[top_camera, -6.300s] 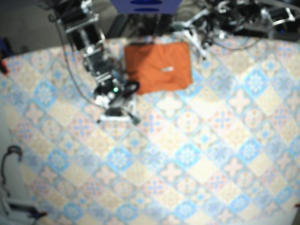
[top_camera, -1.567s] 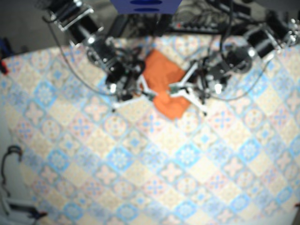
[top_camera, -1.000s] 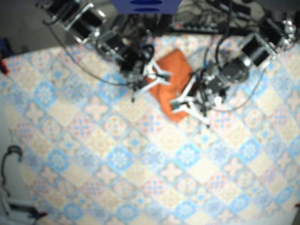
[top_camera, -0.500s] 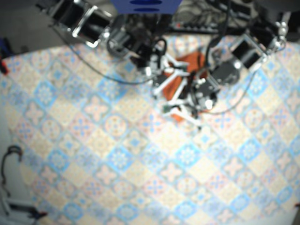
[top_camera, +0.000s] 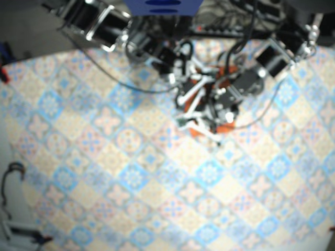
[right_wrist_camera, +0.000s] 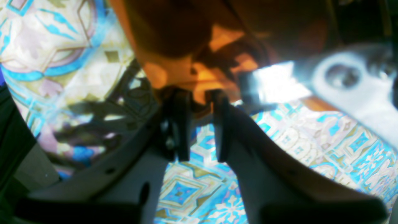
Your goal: Fold the T-shirt properly
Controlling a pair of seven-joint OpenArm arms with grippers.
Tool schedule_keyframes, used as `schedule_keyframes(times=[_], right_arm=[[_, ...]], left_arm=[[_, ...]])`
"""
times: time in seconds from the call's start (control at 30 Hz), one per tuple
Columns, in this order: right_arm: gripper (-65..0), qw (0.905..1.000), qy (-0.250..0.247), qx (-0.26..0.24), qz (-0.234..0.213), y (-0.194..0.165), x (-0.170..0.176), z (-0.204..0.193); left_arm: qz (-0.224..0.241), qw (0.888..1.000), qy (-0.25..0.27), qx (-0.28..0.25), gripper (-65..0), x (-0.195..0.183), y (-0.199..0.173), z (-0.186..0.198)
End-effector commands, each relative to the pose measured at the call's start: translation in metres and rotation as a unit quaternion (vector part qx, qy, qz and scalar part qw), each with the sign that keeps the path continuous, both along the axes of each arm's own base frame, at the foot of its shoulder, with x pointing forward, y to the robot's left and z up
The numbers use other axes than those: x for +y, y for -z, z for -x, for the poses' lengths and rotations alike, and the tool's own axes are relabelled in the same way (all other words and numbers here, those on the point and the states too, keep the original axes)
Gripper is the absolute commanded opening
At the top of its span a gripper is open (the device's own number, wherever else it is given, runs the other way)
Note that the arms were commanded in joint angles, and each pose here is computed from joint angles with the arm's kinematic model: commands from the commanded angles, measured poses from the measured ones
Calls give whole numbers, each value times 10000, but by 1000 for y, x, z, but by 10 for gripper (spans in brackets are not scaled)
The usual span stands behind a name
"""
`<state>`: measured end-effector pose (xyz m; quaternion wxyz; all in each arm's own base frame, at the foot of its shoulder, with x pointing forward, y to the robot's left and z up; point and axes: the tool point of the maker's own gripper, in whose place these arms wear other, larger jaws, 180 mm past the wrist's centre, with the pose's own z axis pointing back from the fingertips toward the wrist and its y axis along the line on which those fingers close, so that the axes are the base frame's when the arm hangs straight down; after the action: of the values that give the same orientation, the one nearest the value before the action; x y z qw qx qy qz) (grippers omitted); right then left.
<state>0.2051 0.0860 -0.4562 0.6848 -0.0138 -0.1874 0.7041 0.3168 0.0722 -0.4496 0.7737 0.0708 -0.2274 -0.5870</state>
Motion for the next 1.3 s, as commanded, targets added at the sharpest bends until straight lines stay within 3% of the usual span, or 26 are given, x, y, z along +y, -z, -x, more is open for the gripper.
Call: schedule_keyframes(times=[0.0, 0.07, 0.23, 0.53, 0.63, 0.77, 0.9, 1.13, 1.27], right_arm=[[-527, 9998, 56, -168, -112, -9, 4, -11], [-526, 9996, 98, -273, 74, -5, -11, -17], [-525, 9938, 795, -697, 334, -11, -50, -56], [-525, 9905, 1105, -799, 157, -17, -59, -73], [-525, 9875, 1309, -866, 121, -19, -66, -80], [-524, 9684, 2196, -1180, 72, -27, -101, -100], [-493, 9461, 2888, -1468, -1, -40, -144, -110], [-468, 9046, 3888, -1722, 292, -46, -243, -96], [-469, 8927, 4086, -1771, 689, -48, -289, -72]], left_arm=[[-34, 9998, -45, -188, -650, 9, -11, -12], [-55, 9998, -62, -187, -650, 12, -11, -12], [166, 9986, -360, -360, -650, 25, -22, -23], [364, 9963, -515, -578, -650, 29, -35, -34], [540, 9922, -713, -870, -637, 37, -58, -49], [853, 9809, -1053, -1397, -564, 50, -99, -71], [787, 9727, -1220, -1813, -511, 79, -130, -79], [508, 9716, -1583, -1683, -509, 140, -127, -48], [537, 9698, -1917, -1411, -509, 173, -121, -21]])
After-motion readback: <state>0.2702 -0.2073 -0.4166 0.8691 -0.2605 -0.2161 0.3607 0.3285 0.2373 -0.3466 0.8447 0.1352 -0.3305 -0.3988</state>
